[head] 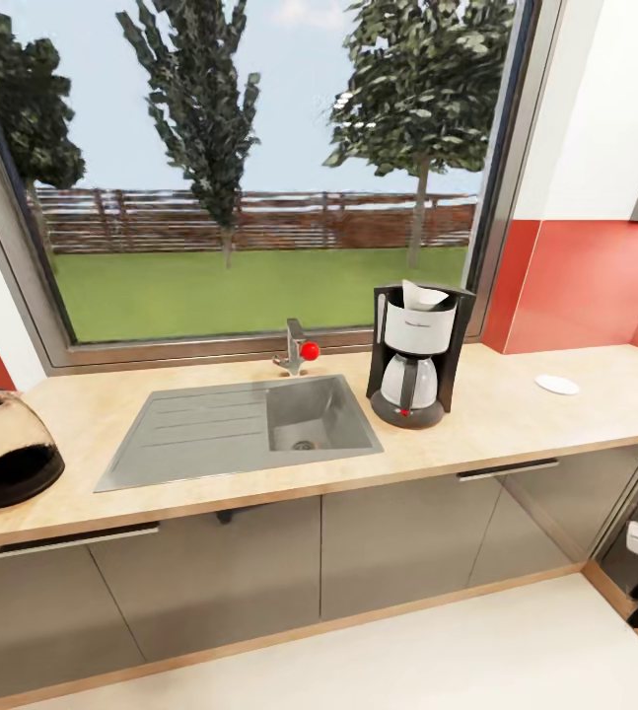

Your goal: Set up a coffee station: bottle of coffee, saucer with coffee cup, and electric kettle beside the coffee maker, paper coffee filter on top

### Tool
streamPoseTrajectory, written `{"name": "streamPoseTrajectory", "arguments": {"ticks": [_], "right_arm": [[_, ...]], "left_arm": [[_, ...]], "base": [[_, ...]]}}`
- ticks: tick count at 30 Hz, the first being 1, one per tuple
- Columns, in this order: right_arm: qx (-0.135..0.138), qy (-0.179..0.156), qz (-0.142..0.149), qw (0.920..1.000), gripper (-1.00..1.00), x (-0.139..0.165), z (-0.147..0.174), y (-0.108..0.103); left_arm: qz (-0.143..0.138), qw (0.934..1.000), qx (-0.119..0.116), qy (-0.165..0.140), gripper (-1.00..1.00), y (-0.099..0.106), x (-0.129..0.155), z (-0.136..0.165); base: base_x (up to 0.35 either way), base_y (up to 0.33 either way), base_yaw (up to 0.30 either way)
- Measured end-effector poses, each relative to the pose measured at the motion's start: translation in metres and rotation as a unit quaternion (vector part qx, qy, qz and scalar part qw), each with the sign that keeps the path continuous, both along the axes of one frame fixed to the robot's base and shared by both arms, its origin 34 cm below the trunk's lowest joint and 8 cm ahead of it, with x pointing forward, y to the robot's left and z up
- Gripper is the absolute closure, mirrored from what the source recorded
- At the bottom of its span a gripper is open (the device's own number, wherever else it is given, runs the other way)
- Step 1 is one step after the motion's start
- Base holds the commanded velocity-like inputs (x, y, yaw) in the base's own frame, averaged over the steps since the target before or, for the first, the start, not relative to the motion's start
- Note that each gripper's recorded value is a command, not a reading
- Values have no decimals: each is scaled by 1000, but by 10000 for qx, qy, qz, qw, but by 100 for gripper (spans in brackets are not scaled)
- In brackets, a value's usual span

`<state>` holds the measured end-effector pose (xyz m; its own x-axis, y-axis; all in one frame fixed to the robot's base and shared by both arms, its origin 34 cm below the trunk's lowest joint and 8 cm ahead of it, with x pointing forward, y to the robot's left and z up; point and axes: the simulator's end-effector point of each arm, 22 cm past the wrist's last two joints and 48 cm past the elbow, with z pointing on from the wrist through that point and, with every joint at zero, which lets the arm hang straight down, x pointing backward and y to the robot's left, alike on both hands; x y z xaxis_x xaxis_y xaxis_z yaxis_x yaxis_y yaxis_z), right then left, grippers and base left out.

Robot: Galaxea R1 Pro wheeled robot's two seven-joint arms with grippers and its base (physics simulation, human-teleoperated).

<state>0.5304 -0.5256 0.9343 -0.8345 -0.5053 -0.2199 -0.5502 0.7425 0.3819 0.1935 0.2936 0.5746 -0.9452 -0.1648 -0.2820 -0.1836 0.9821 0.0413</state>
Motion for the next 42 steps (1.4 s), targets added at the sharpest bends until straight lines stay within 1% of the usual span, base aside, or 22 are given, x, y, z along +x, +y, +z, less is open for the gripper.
{"name": "streamPoseTrajectory", "arguments": {"ticks": [2,4,5,9,14,16,17,20,21,22,23,24,25,26,28,29,31,34,38,42], "right_arm": [[94,-32,-47,9999,-100,-9,-16,4],[86,-73,-137,9998,-100,-17,-33,4],[-21,-117,-253,9996,-100,-25,-51,-1],[-230,-218,-568,9979,-100,-42,-86,-8],[-422,-330,-949,9940,-100,-68,-126,-15],[-519,-431,-1077,9919,-100,-77,-140,-18],[-653,-528,-1163,9897,-100,-86,-154,-21],[-871,-674,-1329,9850,-100,-96,-178,-21],[-973,-713,-1381,9830,-100,-100,-186,-22],[-1227,-777,-1476,9783,-100,-108,-200,-26],[-1359,-825,-1549,9751,-100,-112,-207,-28],[-1623,-916,-1661,9683,-100,-118,-219,-32],[-1990,-1125,-1912,9546,-100,-124,-243,-26],[-2040,-1180,-1988,9513,-100,-126,-252,-18],[-2180,-1286,-2078,9449,-100,-132,-264,-8],[-2353,-1421,-2131,9376,-100,-137,-272,-5],[-2495,-1566,-2178,9305,-100,-141,-277,-3],[-2536,-1714,-2189,9265,-100,-145,-286,12],[-2507,-1776,-2184,9262,-100,-154,-297,32],[-2501,-1794,-2196,9258,-100,-159,-300,38]], "left_arm": [[0,10000,-1,-1,-100,0,0,0],[0,10000,-1,-1,-100,0,0,0],[0,10000,0,0,-100,0,0,0],[0,10000,-1,0,-100,0,0,0],[0,10000,-2,-1,-100,0,0,0],[0,10000,-2,-1,-100,0,0,0],[0,10000,-2,-2,-100,0,0,0],[0,10000,-2,-1,-100,0,0,0],[0,10000,-2,-1,-100,0,0,0],[0,10000,-2,-2,-100,0,0,0],[0,10000,-2,-2,-100,0,0,0],[0,10000,-2,-1,-100,0,0,0],[1,10000,-1,-1,-100,0,0,0],[1,10000,-1,-1,-100,0,0,0],[2,10000,2,-1,-100,0,0,0],[5,10000,3,-2,-100,1,0,0],[9,10000,5,-3,-100,1,0,0],[31,10000,7,-3,-100,1,0,0],[75,10000,12,-4,-100,3,0,0],[90,10000,13,-4,-100,3,0,0]], "base": [[0,0,0],[0,0,0],[0,0,0],[0,0,0],[0,0,0],[0,0,0],[0,0,0],[0,0,0],[0,0,0],[0,0,0],[0,0,0],[0,0,0],[0,0,0],[0,0,0],[0,0,0],[0,0,0],[0,0,0],[0,0,0],[0,0,0],[0,0,0]]}}
